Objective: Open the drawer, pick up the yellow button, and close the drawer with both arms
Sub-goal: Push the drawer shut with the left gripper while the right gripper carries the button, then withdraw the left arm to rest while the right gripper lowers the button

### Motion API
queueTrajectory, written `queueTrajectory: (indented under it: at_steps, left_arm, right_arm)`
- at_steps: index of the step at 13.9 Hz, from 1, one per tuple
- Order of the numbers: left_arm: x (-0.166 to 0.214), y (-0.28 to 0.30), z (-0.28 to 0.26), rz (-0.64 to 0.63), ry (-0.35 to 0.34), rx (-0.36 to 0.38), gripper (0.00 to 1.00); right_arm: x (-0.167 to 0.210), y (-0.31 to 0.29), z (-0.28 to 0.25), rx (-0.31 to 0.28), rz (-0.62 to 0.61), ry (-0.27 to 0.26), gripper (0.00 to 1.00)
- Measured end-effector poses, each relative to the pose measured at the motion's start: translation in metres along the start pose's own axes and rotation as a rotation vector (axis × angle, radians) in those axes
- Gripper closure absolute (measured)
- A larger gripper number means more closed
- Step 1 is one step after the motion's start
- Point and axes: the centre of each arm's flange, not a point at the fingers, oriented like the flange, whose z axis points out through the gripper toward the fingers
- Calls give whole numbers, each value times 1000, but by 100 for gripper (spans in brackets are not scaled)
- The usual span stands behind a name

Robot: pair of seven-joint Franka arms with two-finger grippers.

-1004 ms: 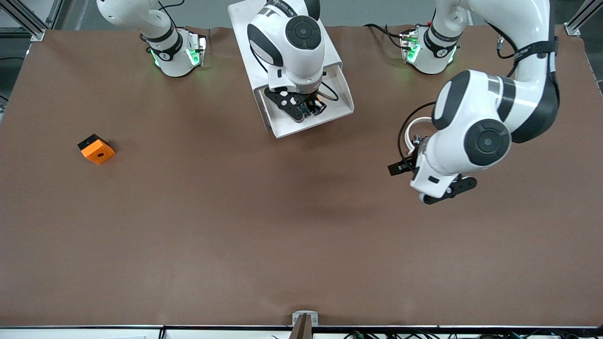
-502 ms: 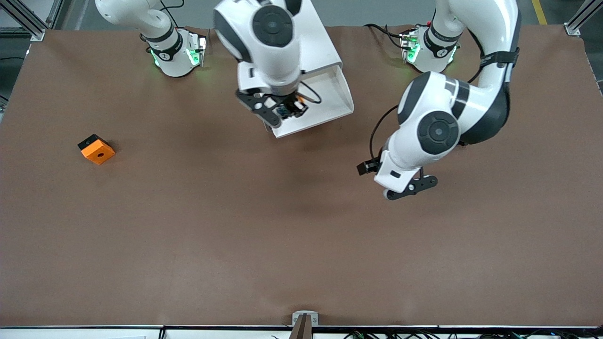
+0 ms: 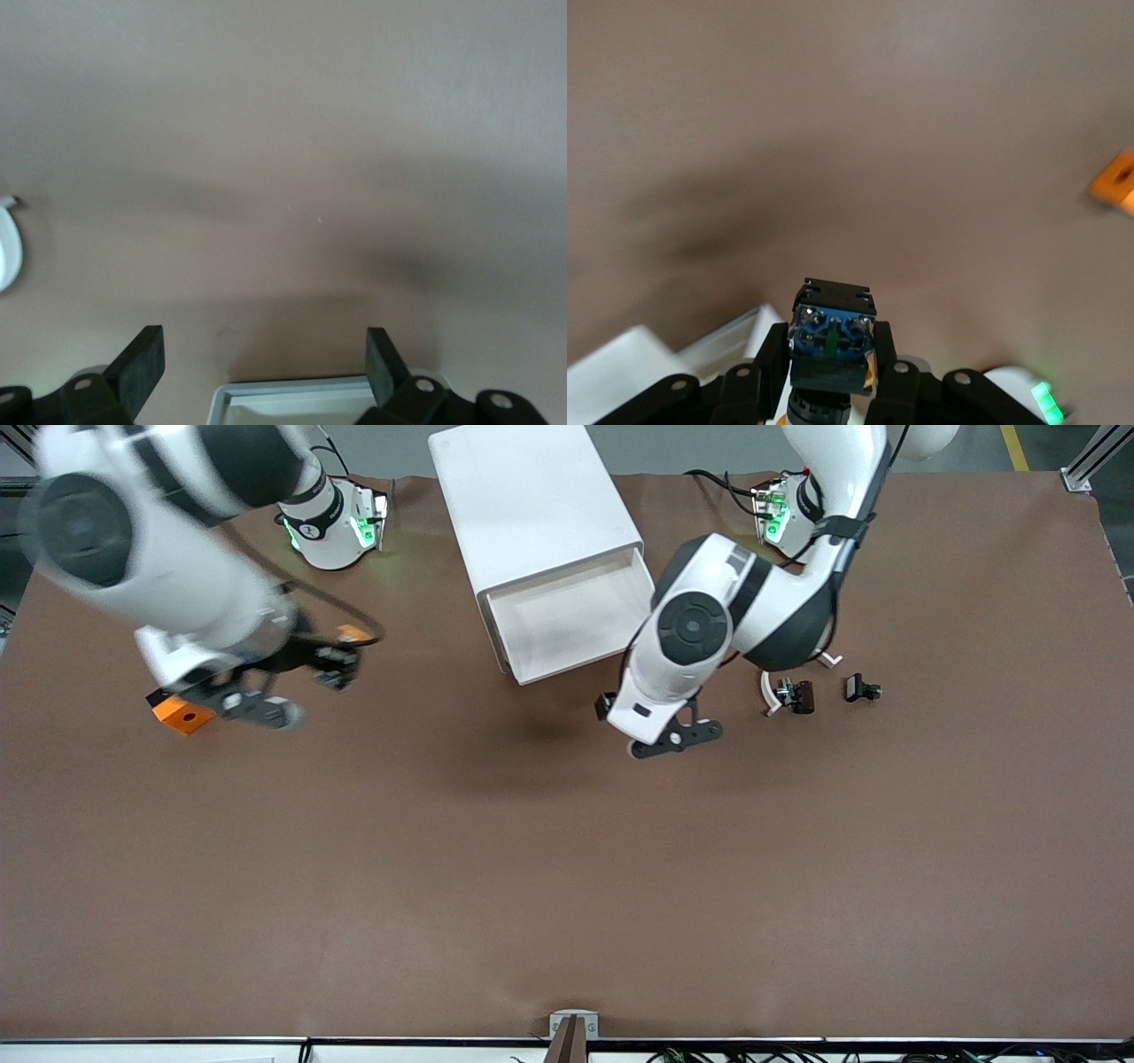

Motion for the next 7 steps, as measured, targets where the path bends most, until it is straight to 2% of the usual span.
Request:
queueTrajectory:
  at_steps: [3, 5, 7]
  left_arm:
    - [-37, 22, 20, -14, -13, 21, 0]
    - [-65, 38, 29, -36, -37, 25, 0]
    - [-89, 50, 37, -47, -72, 26, 0]
  right_arm:
    - [44, 86, 15, -55, -145, 26, 57]
    - [63, 110, 40, -88, -191, 42, 57]
    - [81, 130, 72, -94, -241, 61, 57]
